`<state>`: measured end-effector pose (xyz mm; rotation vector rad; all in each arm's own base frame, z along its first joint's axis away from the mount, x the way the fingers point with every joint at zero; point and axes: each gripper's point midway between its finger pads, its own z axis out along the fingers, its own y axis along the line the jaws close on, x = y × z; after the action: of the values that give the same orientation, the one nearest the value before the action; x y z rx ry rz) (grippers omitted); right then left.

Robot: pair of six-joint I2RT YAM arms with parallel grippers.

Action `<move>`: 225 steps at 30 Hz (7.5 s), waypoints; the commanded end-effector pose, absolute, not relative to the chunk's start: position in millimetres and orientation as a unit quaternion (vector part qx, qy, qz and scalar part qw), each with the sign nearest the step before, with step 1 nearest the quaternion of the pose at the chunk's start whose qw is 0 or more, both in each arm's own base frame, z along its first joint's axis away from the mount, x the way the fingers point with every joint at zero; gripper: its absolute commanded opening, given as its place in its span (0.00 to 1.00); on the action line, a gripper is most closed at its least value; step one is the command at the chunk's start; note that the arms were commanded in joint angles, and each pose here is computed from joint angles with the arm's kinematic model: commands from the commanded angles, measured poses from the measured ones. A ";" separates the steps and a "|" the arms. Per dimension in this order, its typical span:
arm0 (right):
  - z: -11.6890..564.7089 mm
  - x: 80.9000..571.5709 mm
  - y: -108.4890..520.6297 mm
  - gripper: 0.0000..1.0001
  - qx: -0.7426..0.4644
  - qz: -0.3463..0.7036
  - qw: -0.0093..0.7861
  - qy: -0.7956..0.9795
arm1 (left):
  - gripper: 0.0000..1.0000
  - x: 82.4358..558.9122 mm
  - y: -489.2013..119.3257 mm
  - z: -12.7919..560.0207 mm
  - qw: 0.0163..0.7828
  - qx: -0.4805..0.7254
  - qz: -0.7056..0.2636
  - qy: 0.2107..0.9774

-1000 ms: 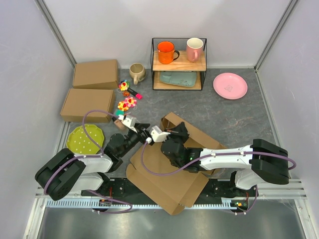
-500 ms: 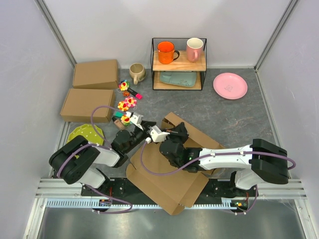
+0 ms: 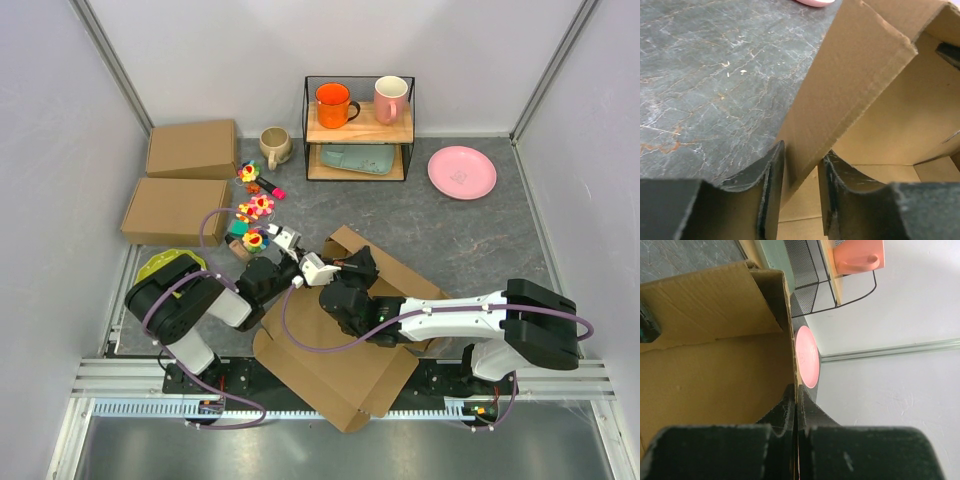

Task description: Fold the paper box

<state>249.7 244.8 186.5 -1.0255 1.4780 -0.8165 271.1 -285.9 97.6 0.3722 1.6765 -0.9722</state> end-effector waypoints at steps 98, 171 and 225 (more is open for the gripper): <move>171.2 305.7 285.7 0.14 -0.151 0.139 0.513 0.833 | 0.35 318.0 -259.1 166.3 0.757 0.096 -0.158 0.627; 227.8 269.7 96.4 0.72 0.065 -0.050 0.588 0.805 | 0.02 302.8 -225.3 113.9 0.543 0.108 -0.010 0.832; 170.1 267.1 120.9 0.00 0.085 0.083 0.545 0.830 | 0.02 321.9 -207.3 112.3 0.544 0.045 -0.003 0.838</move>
<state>266.4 103.0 145.1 0.2148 2.0162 0.0403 319.7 -210.0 122.6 0.0923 1.9678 -0.0548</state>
